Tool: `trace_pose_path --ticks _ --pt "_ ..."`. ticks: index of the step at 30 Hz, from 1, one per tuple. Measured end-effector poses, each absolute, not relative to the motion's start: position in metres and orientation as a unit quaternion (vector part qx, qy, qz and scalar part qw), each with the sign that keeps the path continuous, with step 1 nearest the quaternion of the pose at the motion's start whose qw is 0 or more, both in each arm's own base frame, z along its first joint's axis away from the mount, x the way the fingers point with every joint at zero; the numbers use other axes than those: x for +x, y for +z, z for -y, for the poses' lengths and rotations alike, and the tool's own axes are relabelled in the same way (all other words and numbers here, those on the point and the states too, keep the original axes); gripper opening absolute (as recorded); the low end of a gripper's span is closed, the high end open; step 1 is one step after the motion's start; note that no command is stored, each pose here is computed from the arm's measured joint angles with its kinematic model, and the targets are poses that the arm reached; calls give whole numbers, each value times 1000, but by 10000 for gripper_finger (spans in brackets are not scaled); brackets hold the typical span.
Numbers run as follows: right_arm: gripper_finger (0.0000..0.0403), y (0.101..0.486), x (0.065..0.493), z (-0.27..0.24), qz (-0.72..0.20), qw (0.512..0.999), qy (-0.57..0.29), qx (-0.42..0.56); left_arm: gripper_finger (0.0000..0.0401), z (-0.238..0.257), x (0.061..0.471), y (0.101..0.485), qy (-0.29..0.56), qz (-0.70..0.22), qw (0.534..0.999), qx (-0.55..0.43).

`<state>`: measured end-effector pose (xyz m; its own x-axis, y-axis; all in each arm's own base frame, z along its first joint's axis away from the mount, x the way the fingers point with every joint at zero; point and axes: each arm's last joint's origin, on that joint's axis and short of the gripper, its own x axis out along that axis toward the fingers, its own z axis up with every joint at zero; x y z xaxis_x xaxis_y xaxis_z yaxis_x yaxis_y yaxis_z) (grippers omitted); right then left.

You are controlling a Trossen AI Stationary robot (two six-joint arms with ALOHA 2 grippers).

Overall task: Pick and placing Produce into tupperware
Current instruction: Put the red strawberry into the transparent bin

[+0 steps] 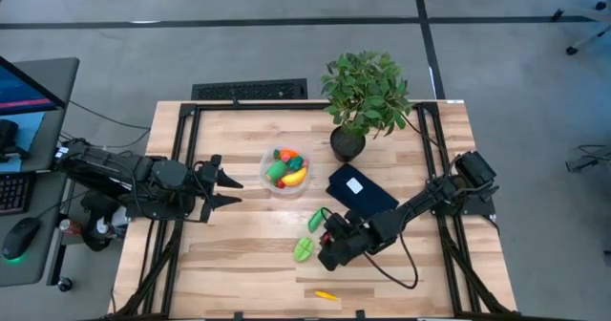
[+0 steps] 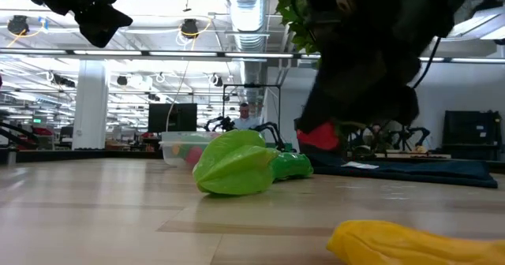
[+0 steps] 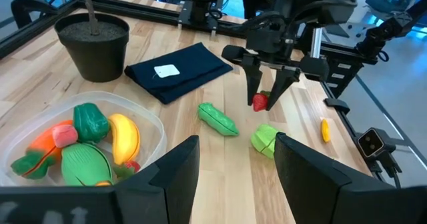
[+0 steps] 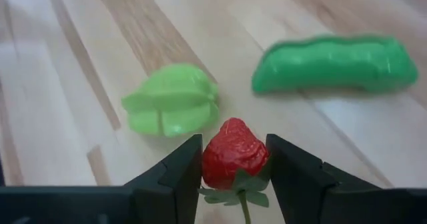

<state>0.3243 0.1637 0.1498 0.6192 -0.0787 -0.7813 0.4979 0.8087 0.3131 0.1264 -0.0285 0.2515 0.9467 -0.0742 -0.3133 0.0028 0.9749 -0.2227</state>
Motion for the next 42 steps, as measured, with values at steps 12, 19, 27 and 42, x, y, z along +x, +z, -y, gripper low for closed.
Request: trace_pose_path --ticks 12,19,27,42 --pt "145 181 355 -149 -368 893 -140 219 183 29 126 252 -18 -162 979 -123" --pt "157 202 373 -133 -343 910 -133 193 183 29 126 252 -22 -163 978 -127" --pt "146 225 392 -111 -314 925 -132 166 183 29 126 252 -22 -163 978 -127" --pt "159 255 415 -51 -273 937 -171 137 183 33 125 251 -39 -168 978 -121"
